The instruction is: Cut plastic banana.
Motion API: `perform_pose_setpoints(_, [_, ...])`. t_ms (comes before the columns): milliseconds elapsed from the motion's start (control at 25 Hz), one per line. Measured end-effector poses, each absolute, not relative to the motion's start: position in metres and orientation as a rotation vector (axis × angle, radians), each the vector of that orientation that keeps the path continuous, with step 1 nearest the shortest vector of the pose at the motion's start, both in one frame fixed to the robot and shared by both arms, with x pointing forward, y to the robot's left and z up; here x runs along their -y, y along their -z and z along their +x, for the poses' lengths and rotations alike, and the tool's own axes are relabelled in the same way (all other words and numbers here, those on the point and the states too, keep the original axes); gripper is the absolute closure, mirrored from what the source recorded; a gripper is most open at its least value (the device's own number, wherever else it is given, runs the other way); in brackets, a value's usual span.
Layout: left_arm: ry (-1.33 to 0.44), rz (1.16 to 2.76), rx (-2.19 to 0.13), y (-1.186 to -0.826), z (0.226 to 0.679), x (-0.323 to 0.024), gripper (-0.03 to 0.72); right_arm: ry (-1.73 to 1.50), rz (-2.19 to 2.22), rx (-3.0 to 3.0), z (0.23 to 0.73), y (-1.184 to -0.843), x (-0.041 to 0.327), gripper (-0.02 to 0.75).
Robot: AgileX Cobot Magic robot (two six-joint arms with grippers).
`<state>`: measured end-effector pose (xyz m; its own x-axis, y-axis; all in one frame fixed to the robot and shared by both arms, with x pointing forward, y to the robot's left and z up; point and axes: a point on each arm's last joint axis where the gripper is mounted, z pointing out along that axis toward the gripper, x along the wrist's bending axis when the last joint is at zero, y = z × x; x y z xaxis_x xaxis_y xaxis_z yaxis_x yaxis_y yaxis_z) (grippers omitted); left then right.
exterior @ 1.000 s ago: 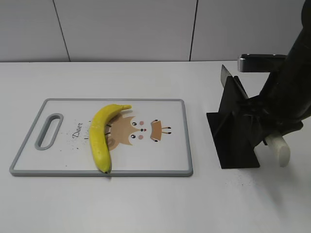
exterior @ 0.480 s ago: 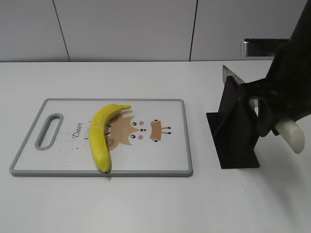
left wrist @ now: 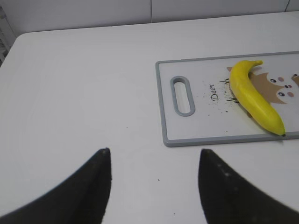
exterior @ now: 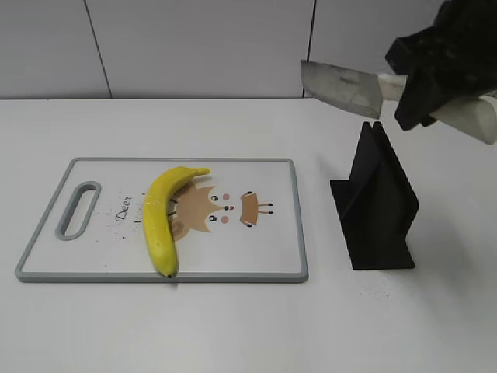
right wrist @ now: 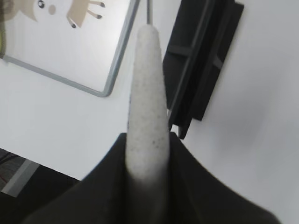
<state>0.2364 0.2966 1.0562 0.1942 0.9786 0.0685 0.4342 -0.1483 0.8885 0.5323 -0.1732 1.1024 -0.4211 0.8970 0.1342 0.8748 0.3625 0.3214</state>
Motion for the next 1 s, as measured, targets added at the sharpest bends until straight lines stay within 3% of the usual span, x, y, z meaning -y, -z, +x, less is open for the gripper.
perform_pose_setpoints(320, [-0.905,1.766,-1.317,-1.061,0.246,-0.295,0.124,-0.827,0.752,-2.728,0.543,-1.114,0.153,0.556])
perform_pose_setpoints(600, [-0.954,1.864,-1.197,-1.085,0.287,-0.289,0.124,-0.832,0.402,-2.815,0.562,-1.085,0.139,0.556])
perform_pose_setpoints(1000, [-0.822,2.292,-0.856,-1.102,0.388,-0.268,0.124,-0.781,0.204,-2.933,0.582,-1.040,0.104,0.556])
